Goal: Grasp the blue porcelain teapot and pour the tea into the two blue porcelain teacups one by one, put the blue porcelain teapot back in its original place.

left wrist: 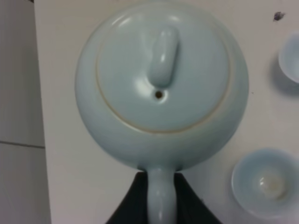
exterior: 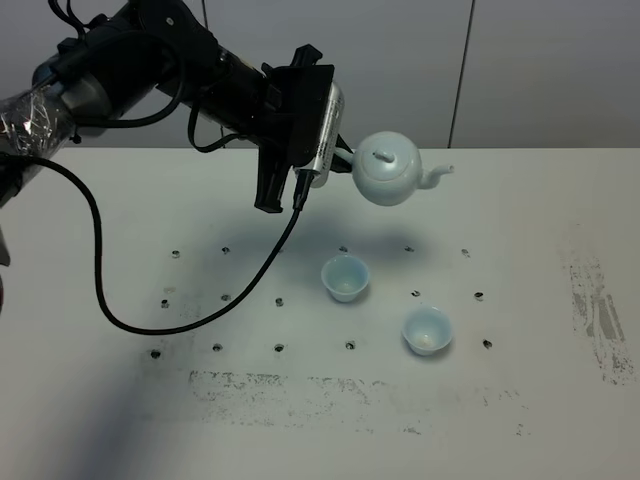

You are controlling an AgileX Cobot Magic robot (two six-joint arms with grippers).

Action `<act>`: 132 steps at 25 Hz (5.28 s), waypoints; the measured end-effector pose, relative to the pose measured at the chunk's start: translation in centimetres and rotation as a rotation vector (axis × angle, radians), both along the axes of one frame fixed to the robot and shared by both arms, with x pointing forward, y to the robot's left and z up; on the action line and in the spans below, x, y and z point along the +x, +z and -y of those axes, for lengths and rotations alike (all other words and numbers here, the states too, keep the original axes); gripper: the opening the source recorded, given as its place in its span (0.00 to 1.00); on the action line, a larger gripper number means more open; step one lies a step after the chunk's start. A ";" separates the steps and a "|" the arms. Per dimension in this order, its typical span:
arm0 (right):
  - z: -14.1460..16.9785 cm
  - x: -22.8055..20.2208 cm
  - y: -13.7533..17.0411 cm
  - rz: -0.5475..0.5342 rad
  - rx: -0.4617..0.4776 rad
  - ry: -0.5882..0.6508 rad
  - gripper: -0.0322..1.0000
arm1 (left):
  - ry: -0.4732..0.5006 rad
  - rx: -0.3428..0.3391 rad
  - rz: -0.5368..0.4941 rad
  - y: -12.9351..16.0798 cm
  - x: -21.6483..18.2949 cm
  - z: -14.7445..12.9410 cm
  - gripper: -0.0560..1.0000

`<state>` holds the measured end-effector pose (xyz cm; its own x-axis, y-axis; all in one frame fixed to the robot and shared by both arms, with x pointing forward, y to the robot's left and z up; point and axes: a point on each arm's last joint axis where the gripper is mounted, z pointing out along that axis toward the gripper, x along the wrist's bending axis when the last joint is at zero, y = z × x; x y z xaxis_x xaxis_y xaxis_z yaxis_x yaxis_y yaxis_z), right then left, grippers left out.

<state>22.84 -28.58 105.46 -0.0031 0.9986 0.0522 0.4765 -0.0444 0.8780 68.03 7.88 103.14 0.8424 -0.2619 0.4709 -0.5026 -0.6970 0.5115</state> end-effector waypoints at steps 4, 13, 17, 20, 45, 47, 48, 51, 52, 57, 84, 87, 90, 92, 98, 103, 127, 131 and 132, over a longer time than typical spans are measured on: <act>0.0 0.0 0.0 0.000 0.000 0.000 0.31 | -0.061 0.024 0.003 -0.9 -0.1 0.4 0.16; 0.0 0.0 0.0 0.000 0.000 0.000 0.30 | -0.206 0.180 0.094 -2.3 -0.5 1.0 0.16; 0.0 0.0 0.0 0.000 0.000 0.000 0.30 | -0.246 0.230 0.138 -2.6 -0.8 1.7 0.16; 0.0 0.0 0.0 0.000 0.000 0.000 0.30 | -0.259 0.234 0.171 -2.6 -0.8 2.1 0.16; 0.0 0.0 0.0 0.000 0.000 0.000 0.30 | -0.338 0.354 0.251 -3.0 -1.5 3.2 0.16; 0.0 0.0 0.0 0.000 0.000 0.000 0.30 | -0.342 0.354 0.253 -3.0 -1.6 3.4 0.16; 0.0 0.0 0.0 0.000 0.000 0.000 0.30 | -0.344 0.355 0.254 -3.0 -1.6 3.5 0.16; 0.0 0.0 0.0 0.000 0.000 0.000 0.30 | -0.356 0.357 0.258 -3.0 -1.9 4.0 0.16; 0.0 0.0 0.0 0.000 0.000 0.000 0.30 | -0.361 0.358 0.260 -3.0 -2.0 4.2 0.16; 0.0 0.0 0.0 0.000 0.000 0.000 0.30 | -0.379 0.388 0.274 -3.0 -2.2 4.5 0.16; 0.0 0.0 0.0 0.000 0.000 0.000 0.30 | -0.469 0.545 0.384 -3.2 -3.4 6.4 0.16; 0.0 0.0 0.0 0.000 0.000 0.000 0.30 | -0.482 0.554 0.394 -3.3 -3.6 6.8 0.16; 0.0 0.0 0.0 0.000 0.000 0.000 0.30 | -0.497 0.573 0.409 -3.3 -3.9 7.2 0.16; 0.0 0.0 0.0 0.000 0.000 0.000 0.30 | -0.509 0.593 0.424 -3.3 -4.1 7.4 0.16; 0.0 0.0 0.0 0.000 0.000 0.000 0.30 | -0.520 0.613 0.438 -3.3 -4.2 7.6 0.16; 0.0 0.0 0.0 0.000 0.000 0.000 0.30 | -0.524 0.620 0.445 -3.3 -4.2 7.7 0.16; 0.0 0.0 0.0 0.000 0.001 0.001 0.30 | -0.520 0.658 0.521 -3.0 -4.0 8.1 0.16; -0.1 0.0 0.0 0.001 0.012 0.008 0.30 | -0.520 0.658 0.522 -3.0 -4.0 8.1 0.16; -0.2 0.0 0.0 0.002 0.016 0.011 0.30 | -0.520 0.659 0.522 -3.0 -4.0 8.1 0.16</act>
<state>22.84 -28.42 105.48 -0.0145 0.9976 0.0680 0.4755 -0.0530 0.8781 64.05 -0.24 100.10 0.2760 -0.8838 0.3778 -0.8790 -0.3911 -0.2728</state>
